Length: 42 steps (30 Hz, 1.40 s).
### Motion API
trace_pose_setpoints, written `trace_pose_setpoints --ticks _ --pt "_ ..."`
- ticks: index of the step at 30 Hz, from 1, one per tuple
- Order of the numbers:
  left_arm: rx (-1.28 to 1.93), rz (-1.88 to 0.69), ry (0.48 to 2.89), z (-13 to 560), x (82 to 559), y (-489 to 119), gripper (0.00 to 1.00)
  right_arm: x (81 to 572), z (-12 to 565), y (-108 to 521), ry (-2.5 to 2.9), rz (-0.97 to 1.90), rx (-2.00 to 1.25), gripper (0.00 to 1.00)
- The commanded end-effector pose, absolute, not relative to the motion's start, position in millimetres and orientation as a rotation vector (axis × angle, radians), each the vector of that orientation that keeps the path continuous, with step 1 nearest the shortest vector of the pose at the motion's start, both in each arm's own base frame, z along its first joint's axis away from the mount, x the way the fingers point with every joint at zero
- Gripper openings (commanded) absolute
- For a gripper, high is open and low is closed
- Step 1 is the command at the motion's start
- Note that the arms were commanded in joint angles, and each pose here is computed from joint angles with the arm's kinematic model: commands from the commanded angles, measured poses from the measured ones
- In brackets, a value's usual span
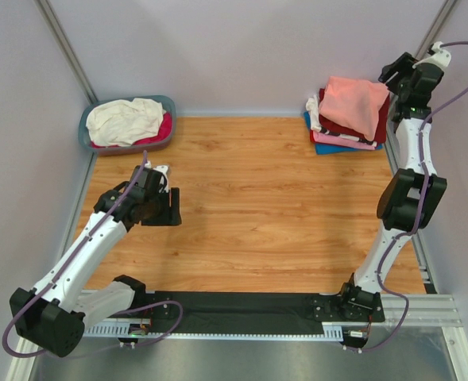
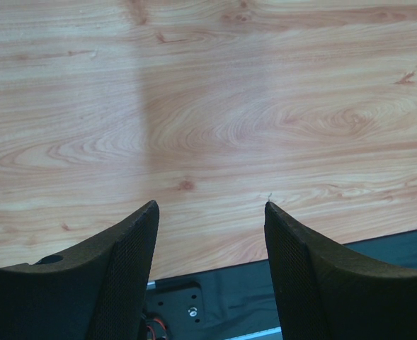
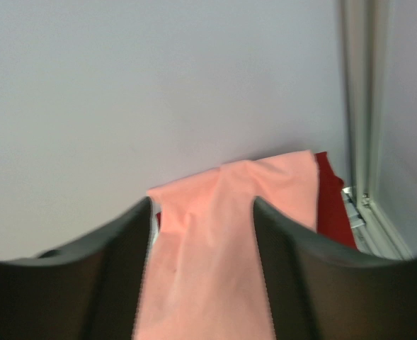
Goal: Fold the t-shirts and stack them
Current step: Reset both grippers
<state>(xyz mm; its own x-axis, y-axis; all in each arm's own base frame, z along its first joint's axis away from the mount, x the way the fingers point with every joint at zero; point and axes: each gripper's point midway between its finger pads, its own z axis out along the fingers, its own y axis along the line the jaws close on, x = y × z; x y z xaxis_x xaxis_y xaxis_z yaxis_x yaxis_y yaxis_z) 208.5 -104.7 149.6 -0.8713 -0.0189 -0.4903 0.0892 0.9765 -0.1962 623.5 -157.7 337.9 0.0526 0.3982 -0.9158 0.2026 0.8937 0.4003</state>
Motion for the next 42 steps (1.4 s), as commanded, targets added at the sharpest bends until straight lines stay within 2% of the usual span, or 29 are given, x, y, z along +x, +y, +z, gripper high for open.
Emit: trace_pose_setpoints --ticks 1,4,7,12,19,21,23,24,28,31,33,36,37,38,40,41,42 --pt "0.062 -0.309 2.561 158 211 -106 0.68 627 296 -104 1.656 0.452 0.493 0.49" --pt "0.064 -0.319 2.555 160 211 -107 0.68 635 262 -80 1.721 0.595 0.504 0.36" --pt "0.065 -0.319 2.548 161 211 -107 0.68 649 227 -44 1.807 0.735 0.489 0.29" --pt "0.061 -0.315 2.544 162 211 -106 0.68 660 182 10 1.944 0.776 0.403 0.25" --pt "0.061 -0.316 2.542 162 211 -106 0.68 656 156 19 2.007 0.754 0.414 0.24" --pt "0.061 -0.316 2.542 163 211 -106 0.68 657 173 18 1.996 0.73 0.38 0.27" --pt "0.061 -0.318 2.537 164 210 -106 0.68 651 192 16 1.997 0.693 0.341 0.44" --pt "0.062 -0.322 2.533 164 210 -106 0.68 649 203 15 1.991 0.681 0.325 0.56" --pt "0.059 -0.322 2.525 166 210 -106 0.68 632 274 10 1.896 0.633 0.275 0.74" --pt "0.058 -0.322 2.512 169 209 -105 0.7 612 327 13 1.818 0.627 0.25 0.78" --pt "0.054 -0.322 2.493 173 209 -103 0.71 597 340 21 1.816 0.64 0.234 0.79" --pt "0.038 -0.308 2.457 179 209 -99 0.73 555 382 41 1.783 0.639 0.196 0.8" --pt "0.032 -0.303 2.449 181 210 -97 0.74 544 382 48 1.792 0.647 0.19 0.8" --pt "0.021 -0.29 2.437 183 210 -95 0.75 534 355 61 1.855 0.654 0.207 0.8" --pt "0.003 -0.27 2.413 188 210 -90 0.81 501 363 79 1.84 0.671 0.191 0.8" --pt "-0.008 -0.261 2.407 189 210 -88 0.84 484 356 109 1.859 0.716 0.142 0.8" --pt "-0.016 -0.259 2.389 193 209 -86 0.92 460 334 122 1.89 0.74 0.136 0.8"
